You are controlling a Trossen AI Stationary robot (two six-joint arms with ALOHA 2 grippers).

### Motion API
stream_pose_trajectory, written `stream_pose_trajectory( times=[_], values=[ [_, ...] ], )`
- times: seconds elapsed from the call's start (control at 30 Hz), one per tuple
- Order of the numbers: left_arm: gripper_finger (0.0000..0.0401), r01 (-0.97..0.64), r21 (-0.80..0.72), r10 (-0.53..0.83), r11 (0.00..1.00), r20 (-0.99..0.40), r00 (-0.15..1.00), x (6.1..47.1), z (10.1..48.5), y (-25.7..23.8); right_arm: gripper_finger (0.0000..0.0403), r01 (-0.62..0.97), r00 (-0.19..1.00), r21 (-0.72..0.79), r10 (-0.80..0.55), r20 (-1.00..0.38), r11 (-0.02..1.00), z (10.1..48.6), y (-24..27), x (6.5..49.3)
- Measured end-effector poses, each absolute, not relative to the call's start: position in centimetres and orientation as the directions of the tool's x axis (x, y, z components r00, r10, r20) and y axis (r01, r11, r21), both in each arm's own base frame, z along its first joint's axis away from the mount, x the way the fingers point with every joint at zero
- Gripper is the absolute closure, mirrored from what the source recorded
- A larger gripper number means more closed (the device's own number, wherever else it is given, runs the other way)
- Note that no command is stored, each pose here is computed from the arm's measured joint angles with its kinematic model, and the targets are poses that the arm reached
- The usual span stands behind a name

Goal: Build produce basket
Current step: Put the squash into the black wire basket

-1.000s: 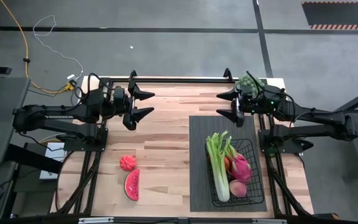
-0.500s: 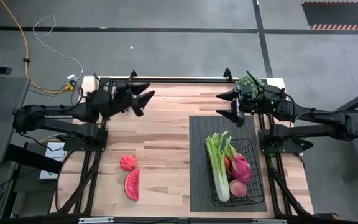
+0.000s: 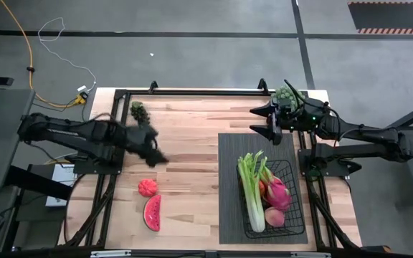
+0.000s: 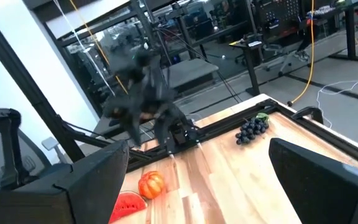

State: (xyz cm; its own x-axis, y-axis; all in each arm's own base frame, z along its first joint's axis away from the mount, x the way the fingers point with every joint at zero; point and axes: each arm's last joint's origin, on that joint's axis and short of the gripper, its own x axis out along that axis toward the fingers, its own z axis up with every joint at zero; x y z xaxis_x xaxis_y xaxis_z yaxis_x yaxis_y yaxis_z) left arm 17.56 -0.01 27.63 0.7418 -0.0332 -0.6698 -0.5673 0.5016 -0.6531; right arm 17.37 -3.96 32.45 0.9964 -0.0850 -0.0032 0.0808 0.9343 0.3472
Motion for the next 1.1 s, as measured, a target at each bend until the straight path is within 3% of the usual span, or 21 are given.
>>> stream_pose_trajectory(
  times=[0.17, 0.43, 0.6, 0.73, 0.87, 1.1],
  values=[
    [0.0110, -0.734, -0.550, -0.143, 0.399, -0.828, 0.543, 16.4, 25.7, -4.3, 0.0025, 0.081, 0.996, 0.352, -0.085, -0.004, 0.933, 32.4, -4.0, 17.4],
    [0.0110, -0.895, -0.353, -0.051, 0.274, -0.934, 0.353, 16.1, 23.1, -7.9, 0.0025, 0.083, 0.996, 0.352, -0.085, -0.011, 0.932, 32.4, -4.0, 17.4],
    [0.0110, -0.912, -0.279, -0.013, 0.301, -0.957, 0.289, 16.7, 21.8, -8.6, 0.0025, 0.084, 0.996, 0.348, -0.085, -0.013, 0.934, 32.4, -4.0, 17.4],
    [0.0110, -0.885, -0.231, -0.014, 0.405, -0.969, 0.246, 17.2, 21.1, -8.9, 0.0025, 0.089, 0.996, 0.332, -0.084, -0.028, 0.939, 32.2, -4.0, 17.4],
    [0.0104, -0.886, -0.201, -0.025, 0.418, -0.977, 0.210, 17.5, 20.5, -9.1, 0.0025, 0.093, 0.996, 0.337, -0.084, -0.041, 0.937, 32.1, -4.0, 17.4],
    [0.0031, -0.876, -0.158, -0.033, 0.456, -0.986, 0.161, 17.7, 19.8, -9.3, 0.0025, 0.097, 0.995, 0.338, -0.084, -0.053, 0.936, 32.0, -4.0, 17.4]
  ],
)
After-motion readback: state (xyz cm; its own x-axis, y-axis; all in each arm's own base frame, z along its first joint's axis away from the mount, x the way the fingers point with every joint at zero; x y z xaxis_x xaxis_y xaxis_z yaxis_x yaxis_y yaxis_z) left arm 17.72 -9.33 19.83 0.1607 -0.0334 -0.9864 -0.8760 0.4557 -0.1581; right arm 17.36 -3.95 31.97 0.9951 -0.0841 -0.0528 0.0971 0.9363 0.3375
